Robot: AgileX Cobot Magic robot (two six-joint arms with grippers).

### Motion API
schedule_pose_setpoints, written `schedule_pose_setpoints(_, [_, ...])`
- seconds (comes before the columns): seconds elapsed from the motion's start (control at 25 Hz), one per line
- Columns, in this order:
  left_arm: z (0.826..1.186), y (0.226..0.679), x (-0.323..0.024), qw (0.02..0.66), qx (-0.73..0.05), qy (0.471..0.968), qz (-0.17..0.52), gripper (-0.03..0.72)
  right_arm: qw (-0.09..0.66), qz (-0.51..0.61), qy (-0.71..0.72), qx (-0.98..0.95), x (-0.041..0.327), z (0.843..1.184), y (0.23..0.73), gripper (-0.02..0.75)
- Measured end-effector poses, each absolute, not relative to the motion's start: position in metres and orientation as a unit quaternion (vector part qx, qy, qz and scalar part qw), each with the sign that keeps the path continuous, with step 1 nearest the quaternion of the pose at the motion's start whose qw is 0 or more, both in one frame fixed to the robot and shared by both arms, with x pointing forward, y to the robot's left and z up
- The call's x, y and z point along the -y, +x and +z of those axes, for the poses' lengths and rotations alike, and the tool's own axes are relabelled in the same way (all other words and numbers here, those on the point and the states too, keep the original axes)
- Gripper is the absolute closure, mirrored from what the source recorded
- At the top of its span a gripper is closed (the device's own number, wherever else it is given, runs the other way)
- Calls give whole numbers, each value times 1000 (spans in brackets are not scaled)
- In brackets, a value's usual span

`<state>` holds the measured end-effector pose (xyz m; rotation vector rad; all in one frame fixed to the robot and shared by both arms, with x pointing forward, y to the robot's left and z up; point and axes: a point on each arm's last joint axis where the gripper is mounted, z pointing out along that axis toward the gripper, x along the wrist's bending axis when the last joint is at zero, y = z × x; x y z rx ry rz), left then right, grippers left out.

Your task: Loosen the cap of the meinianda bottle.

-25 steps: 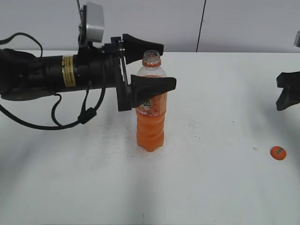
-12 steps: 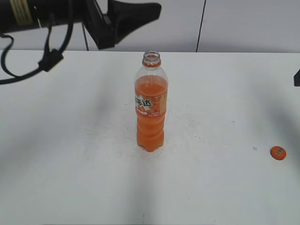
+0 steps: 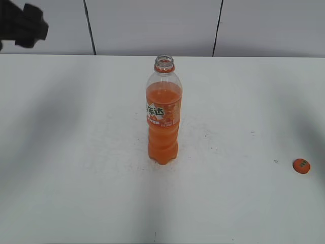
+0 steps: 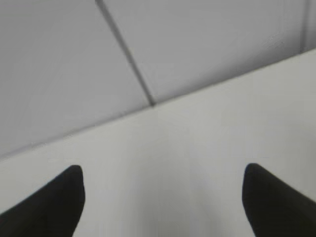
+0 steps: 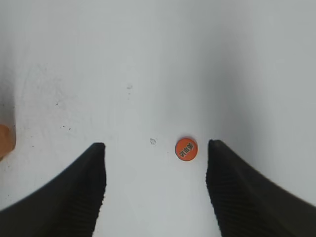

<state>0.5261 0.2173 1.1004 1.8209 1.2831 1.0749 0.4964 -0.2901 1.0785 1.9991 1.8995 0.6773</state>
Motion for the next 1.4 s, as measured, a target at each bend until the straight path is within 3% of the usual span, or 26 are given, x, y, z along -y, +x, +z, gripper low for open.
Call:
schedule_pose_setpoints(0.12, [1087,516,-222,261,-542,721,344,99,140,225,696,-667,290,1078,493,258])
schedule_pose_setpoints(0.24, [1086,508,-217,252,-570,739,256,99,119,205,696,-678,289,1077,488,258])
schedule_pose_setpoints(0.36, [1089,509,-227,226,-606,732,214,99,89,173,690,-697,289,1074,480,258])
schedule_pose_setpoints(0.52, [1073,514,-257,138,-679,707,141,102,43,129,685,-716,288,1071,469,258])
schedule_pose_setpoints(0.68, [1066,503,-268,68,-700,705,95,102,34,107,681,-724,289,1071,463,258])
schedule_pose_setpoints(0.84, [1079,487,-271,66,-696,709,94,102,49,119,678,-724,290,1079,452,258])
schedule_pose_setpoints(1.04, [1097,430,-280,105,-685,709,130,102,74,142,674,-722,290,1081,404,258])
schedule_pose_setpoints(1.4, [1106,308,-301,233,-639,687,257,103,190,226,645,-705,292,1077,301,258])
